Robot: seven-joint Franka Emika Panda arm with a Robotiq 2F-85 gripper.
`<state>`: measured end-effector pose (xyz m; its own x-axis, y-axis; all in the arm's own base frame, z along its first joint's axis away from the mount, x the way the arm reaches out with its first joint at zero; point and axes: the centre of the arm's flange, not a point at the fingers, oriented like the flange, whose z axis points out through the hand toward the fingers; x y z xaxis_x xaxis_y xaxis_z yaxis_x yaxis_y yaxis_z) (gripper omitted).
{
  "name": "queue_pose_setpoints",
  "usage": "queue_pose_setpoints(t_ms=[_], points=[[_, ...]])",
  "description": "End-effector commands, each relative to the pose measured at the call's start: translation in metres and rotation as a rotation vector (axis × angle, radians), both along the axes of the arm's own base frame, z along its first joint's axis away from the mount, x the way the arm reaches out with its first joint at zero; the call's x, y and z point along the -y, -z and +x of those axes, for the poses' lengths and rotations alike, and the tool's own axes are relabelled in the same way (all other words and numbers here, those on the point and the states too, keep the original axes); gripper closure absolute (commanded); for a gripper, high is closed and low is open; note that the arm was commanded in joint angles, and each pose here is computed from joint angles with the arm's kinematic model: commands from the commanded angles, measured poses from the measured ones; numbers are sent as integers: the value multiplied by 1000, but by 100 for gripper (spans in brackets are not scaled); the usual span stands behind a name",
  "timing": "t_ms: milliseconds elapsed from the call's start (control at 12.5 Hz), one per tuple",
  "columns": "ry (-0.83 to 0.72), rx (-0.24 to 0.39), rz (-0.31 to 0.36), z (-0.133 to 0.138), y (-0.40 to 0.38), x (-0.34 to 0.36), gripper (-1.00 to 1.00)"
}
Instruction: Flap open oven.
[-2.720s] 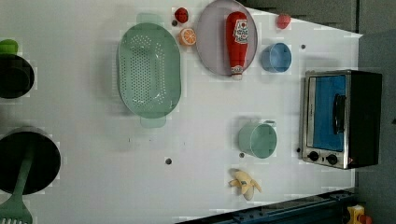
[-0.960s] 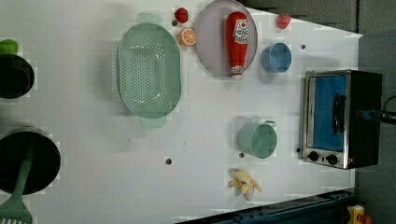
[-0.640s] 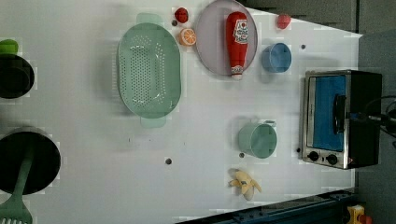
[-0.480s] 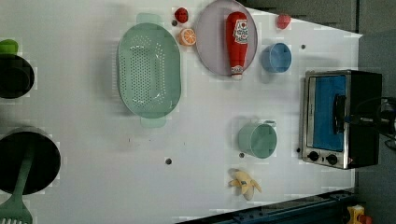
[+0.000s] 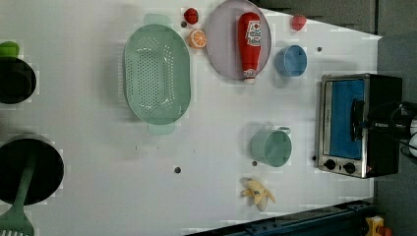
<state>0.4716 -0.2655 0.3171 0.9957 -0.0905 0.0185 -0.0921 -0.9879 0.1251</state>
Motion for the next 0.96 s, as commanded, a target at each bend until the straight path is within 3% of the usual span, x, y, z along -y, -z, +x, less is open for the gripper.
queue_pose_setpoints(t_ms=[80,960], points=[[-69,-11,-11,11,8,-16,65],[-111,-146,-267,34,59,-133,65]])
